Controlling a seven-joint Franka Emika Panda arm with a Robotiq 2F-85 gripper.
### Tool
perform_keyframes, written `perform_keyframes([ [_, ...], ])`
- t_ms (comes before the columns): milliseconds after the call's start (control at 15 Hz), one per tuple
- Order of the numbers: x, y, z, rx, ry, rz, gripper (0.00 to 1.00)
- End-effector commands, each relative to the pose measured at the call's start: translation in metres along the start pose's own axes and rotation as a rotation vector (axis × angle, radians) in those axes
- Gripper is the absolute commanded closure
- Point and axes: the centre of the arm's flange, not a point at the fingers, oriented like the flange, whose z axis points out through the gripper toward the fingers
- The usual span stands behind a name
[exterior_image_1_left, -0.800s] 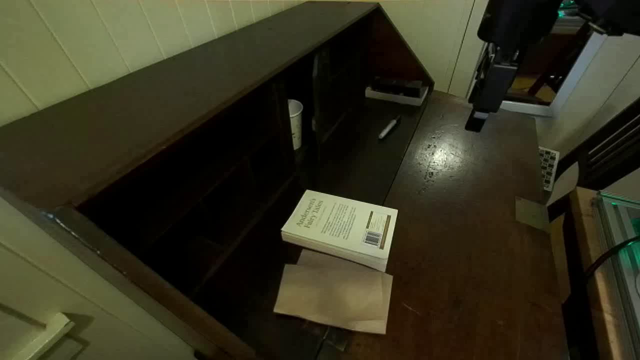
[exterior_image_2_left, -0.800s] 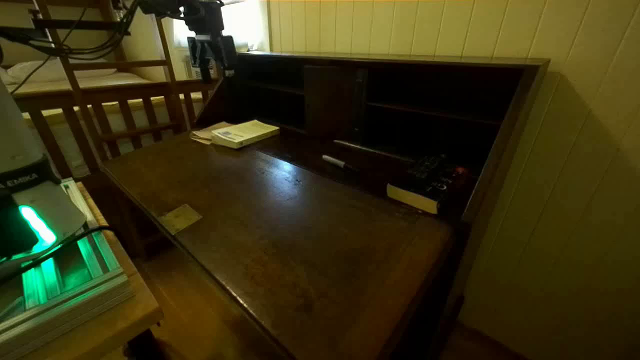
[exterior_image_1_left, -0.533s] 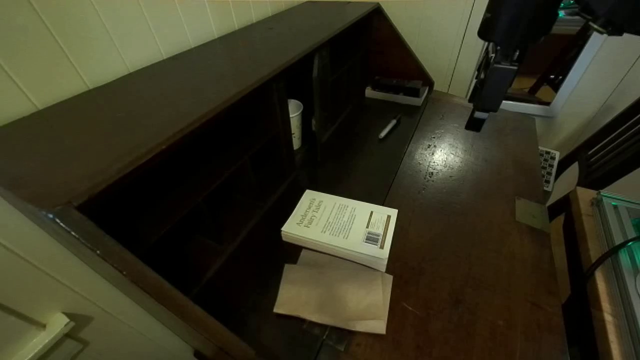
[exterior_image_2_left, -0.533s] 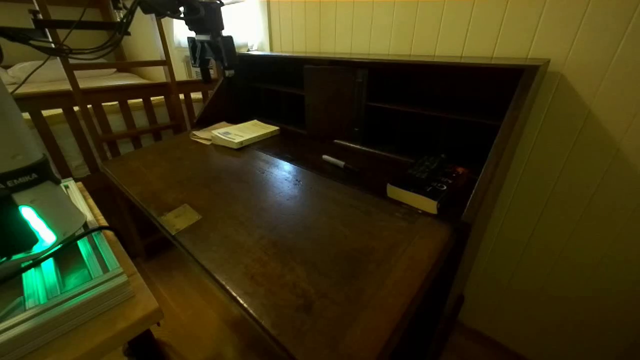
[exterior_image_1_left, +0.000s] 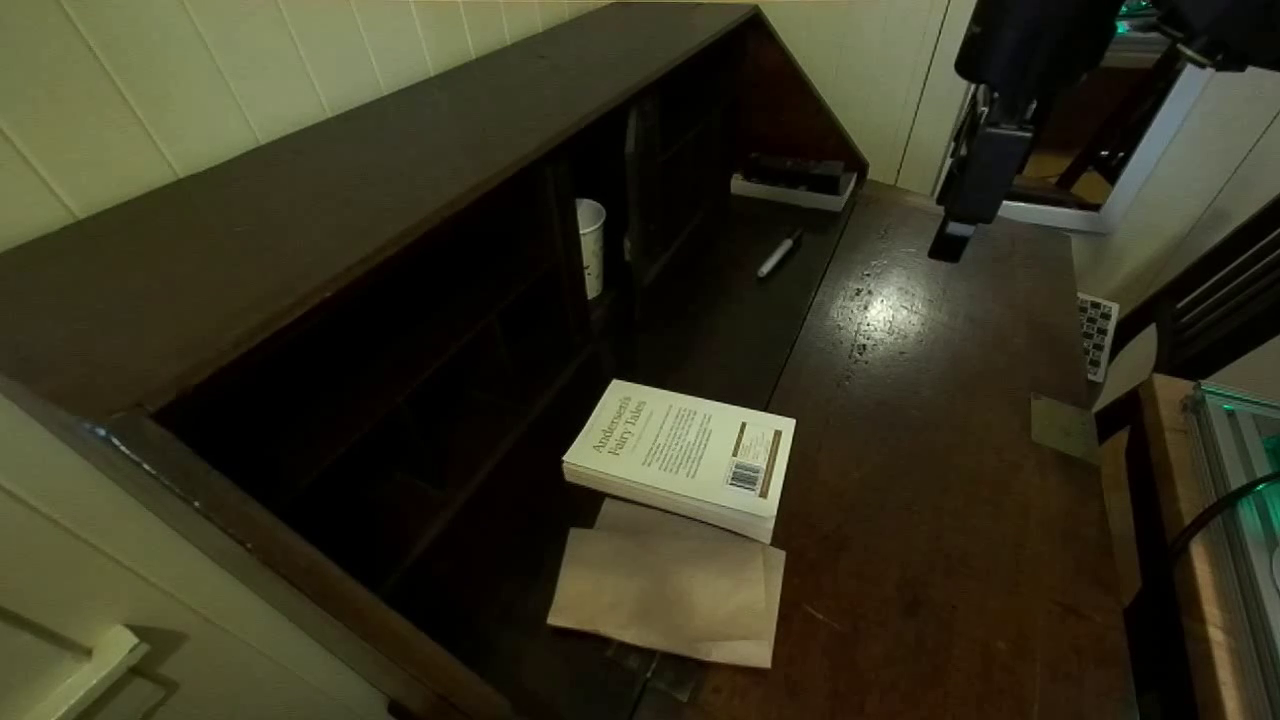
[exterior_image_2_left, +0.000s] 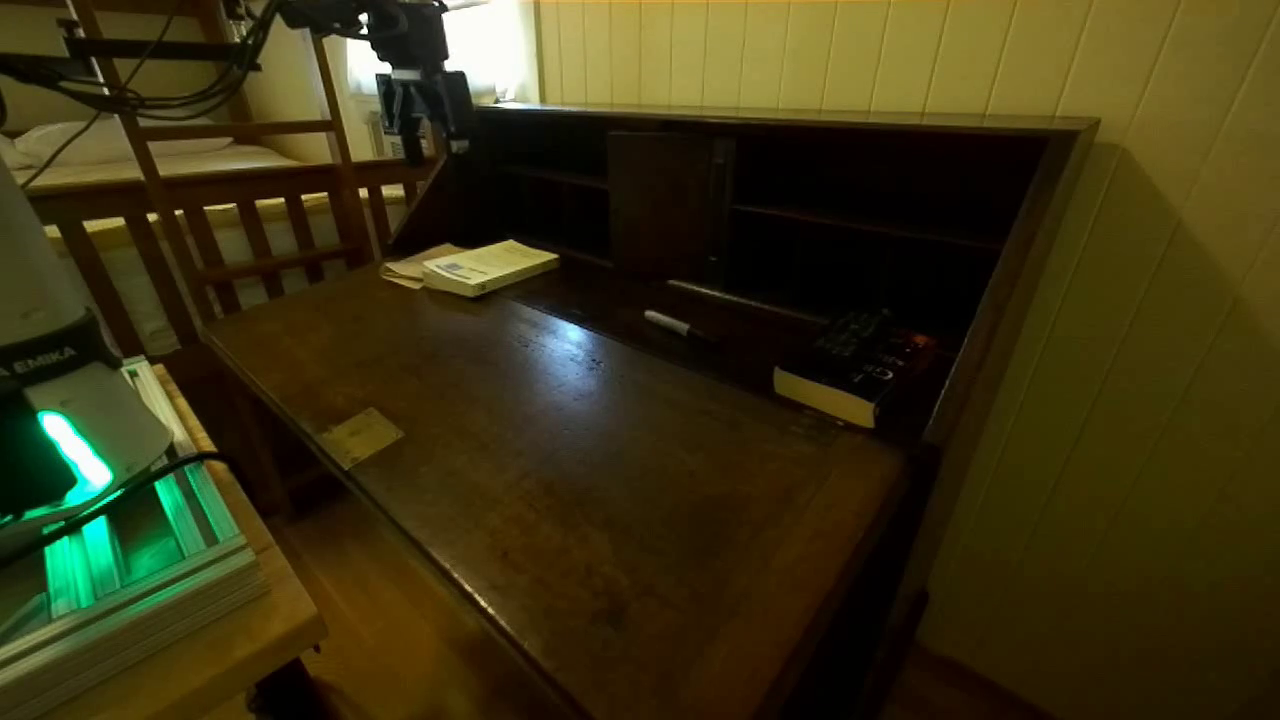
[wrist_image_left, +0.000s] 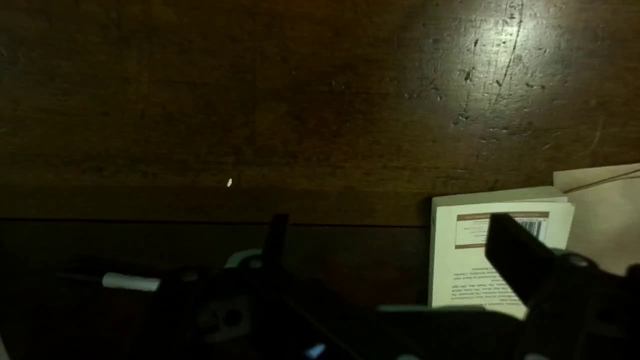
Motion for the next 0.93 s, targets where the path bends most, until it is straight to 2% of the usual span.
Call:
perform_keyframes([
  [0, 0.023, 0.012, 0.005, -0.039, 0.074, 0.101, 0.00],
  [200, 0.051, 0.021, 0.001, -0.051, 0.161, 0.180, 0.00],
  [867, 0.163, 0.026, -0.001, -0.150, 0.312, 0.247, 0.00],
])
